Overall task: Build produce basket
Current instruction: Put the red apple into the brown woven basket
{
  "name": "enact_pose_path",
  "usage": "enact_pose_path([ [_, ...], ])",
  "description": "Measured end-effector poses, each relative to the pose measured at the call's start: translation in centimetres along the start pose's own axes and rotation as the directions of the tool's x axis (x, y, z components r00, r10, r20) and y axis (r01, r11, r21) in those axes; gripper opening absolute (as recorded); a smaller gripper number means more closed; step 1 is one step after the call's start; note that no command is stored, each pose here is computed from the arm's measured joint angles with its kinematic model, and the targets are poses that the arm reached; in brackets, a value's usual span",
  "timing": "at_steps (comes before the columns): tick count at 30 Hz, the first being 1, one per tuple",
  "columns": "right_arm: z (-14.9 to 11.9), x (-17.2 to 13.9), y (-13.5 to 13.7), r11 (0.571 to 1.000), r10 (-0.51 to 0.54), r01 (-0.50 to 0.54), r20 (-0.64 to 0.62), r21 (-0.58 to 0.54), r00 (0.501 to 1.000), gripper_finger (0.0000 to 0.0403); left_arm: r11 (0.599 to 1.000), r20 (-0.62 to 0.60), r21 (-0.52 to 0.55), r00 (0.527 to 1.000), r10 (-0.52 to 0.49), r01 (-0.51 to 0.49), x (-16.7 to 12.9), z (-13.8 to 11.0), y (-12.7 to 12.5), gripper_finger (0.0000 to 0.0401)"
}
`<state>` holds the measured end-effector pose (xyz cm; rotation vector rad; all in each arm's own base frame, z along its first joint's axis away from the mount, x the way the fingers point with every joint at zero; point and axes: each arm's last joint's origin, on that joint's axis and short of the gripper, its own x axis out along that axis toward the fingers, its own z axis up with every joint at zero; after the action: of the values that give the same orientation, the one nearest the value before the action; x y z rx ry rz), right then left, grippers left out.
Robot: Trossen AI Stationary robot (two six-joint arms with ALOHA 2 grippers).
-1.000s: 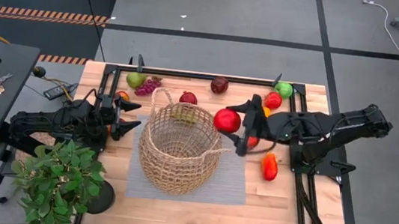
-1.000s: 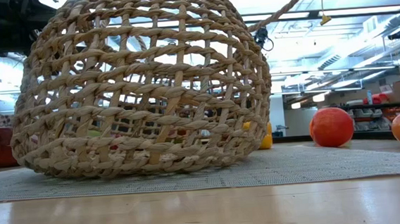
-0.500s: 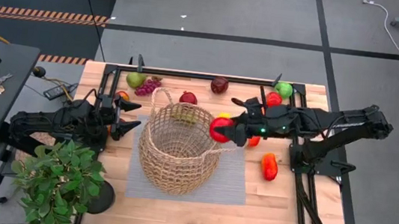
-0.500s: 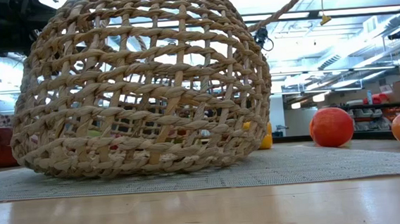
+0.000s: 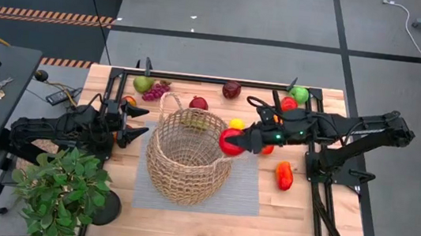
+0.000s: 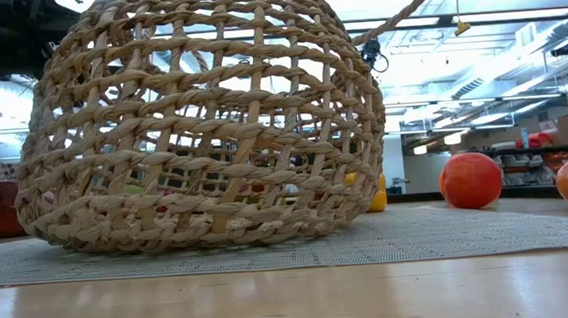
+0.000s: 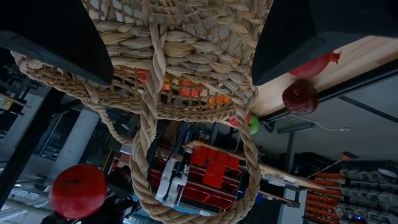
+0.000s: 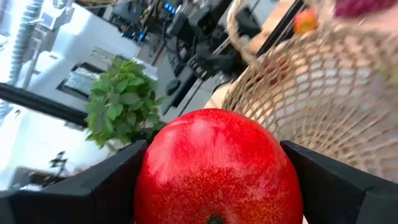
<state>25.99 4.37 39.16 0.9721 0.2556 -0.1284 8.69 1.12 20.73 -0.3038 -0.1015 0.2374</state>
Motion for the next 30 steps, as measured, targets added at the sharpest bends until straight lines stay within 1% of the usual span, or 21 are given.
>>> enact_pose_path([
  [3, -0.1, 0.7, -0.3, 0.997, -0.049, 0.051, 0.04, -0.052, 0.998, 0.0358, 1.0, 0.0, 0.0, 1.0, 0.0, 0.0, 0.0, 0.0, 0.0, 0.0389],
  [5, -0.1, 1.6, -0.8, 0.996, -0.077, 0.079, 0.049, -0.049, 0.996, 0.0358, 1.0, 0.0, 0.0, 1.0, 0.0, 0.0, 0.0, 0.0, 0.0, 0.0389],
  [9, -0.3, 4.4, -2.2, 0.99, -0.13, 0.131, 0.023, -0.044, 0.991, 0.0358, 1.0, 0.0, 0.0, 1.0, 0.0, 0.0, 0.0, 0.0, 0.0, 0.0389],
  [15, 0.2, 8.0, -4.0, 0.994, -0.103, 0.101, -0.049, -0.04, 0.993, 0.0358, 1.0, 0.0, 0.0, 1.0, 0.0, 0.0, 0.0, 0.0, 0.0, 0.0389],
  [21, 0.9, 9.7, -6.1, 0.987, -0.154, 0.15, -0.074, -0.055, 0.985, 0.0358, 1.0, 0.0, 0.0, 1.0, 0.0, 0.0, 0.0, 0.0, 0.0, 0.0389],
  [24, 1.5, 10.2, -6.3, 0.981, -0.177, 0.17, -0.073, -0.093, 0.982, 0.0358, 1.0, 0.0, 0.0, 1.0, 0.0, 0.0, 0.0, 0.0, 0.0, 0.0389],
  [28, 2.4, 11.7, -5.6, 0.97, -0.214, 0.202, -0.08, -0.137, 0.973, 0.0358, 1.0, 0.0, 0.0, 1.0, 0.0, 0.0, 0.0, 0.0, 0.0, 0.0389],
  [30, 2.6, 12.8, -5.4, 0.955, -0.264, 0.244, -0.109, -0.17, 0.958, 0.0358, 1.0, -0.001, 0.0, 1.0, 0.0, 0.0, 0.0, 0.0, 0.0, 0.0389],
])
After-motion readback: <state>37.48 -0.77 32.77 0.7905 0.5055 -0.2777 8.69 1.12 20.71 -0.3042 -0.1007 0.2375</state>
